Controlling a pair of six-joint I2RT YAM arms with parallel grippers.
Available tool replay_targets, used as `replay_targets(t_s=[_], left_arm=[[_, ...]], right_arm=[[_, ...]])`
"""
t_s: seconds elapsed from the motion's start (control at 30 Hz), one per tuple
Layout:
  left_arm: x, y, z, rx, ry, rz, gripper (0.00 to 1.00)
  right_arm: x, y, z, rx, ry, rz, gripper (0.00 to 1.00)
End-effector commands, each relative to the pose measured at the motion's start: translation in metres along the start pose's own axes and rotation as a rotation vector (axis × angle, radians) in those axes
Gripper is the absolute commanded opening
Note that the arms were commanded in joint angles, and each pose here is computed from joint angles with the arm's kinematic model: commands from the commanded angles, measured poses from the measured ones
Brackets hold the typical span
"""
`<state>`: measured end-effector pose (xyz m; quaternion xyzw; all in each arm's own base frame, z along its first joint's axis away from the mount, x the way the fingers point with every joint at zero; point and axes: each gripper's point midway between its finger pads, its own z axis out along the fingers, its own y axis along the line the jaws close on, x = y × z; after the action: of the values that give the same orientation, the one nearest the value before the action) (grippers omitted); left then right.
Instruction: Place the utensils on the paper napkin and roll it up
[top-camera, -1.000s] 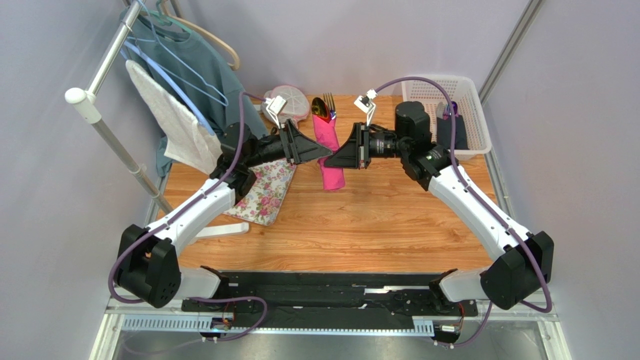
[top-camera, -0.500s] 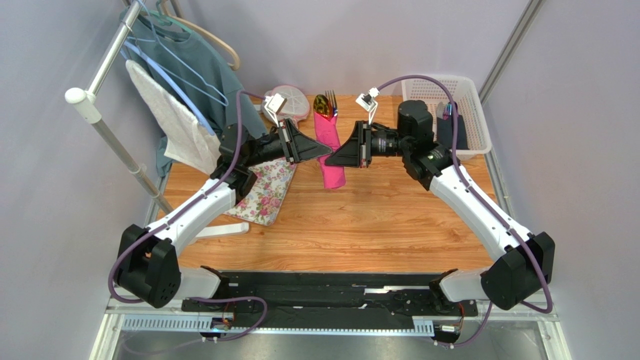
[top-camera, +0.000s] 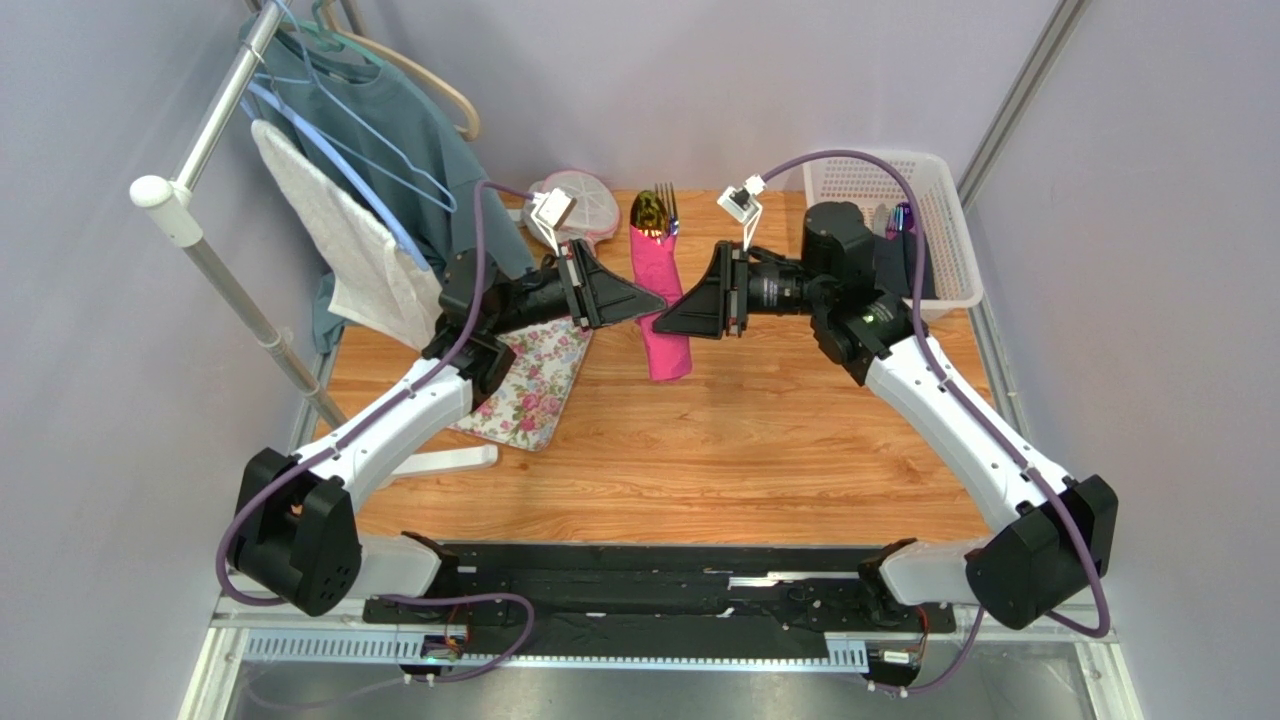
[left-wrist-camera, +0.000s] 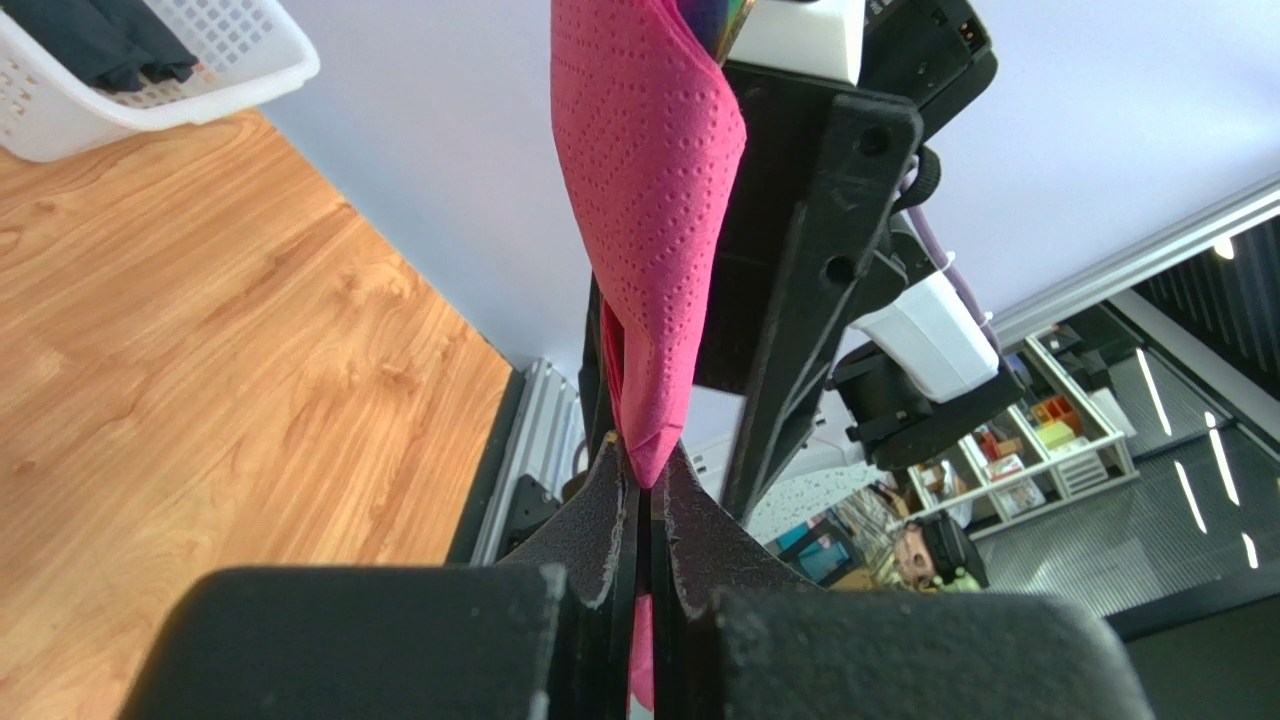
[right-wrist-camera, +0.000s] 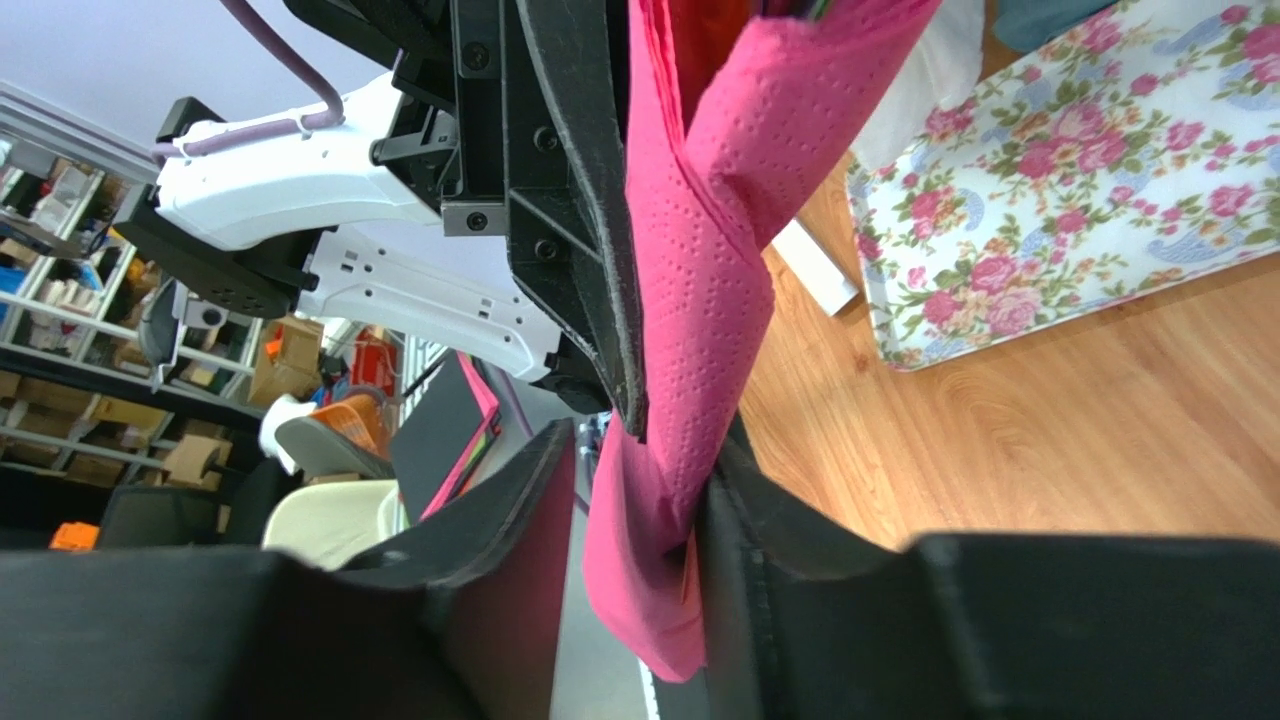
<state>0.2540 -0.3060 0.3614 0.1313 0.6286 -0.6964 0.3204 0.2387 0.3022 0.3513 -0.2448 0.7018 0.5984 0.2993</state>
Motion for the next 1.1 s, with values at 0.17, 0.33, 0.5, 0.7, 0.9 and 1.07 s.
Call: replay_targets(t_s=[0.17,0.33,0.5,0.7,0.9,1.07], left_arm=[[-0.002,-0.012,-0.002,0.040,-0.002,0.066,0.00],[-0.005,-0.014,-0.001,0.041,-0.013,0.067,0.00],[-0.012,-0.015,0.000,0.040,-0.030,0.065,0.00],[-0.017,-0.018,0.001,0.045,-0.041,0.076,0.00],[-0.022,-0.018,-0.001,0.044,-0.055,0.087,0.00],[-0.031,-0.020,-0.002,0.046,-0.070,0.103,0.00]], right_arm=[[-0.037,0.014,-0.015,-0.002,-0.106,-0.034,0.45],[-0.031,0.015,-0.015,-0.017,-0.104,-0.004,0.54],[-0.014,0.010,-0.014,-0.018,-0.074,0.016,0.63],[0.010,0.006,-0.011,-0.015,-0.025,0.018,0.38],[0.012,0.005,-0.011,-0.009,-0.010,0.006,0.26],[0.031,0.001,-0.010,0.001,0.045,0.045,0.62]])
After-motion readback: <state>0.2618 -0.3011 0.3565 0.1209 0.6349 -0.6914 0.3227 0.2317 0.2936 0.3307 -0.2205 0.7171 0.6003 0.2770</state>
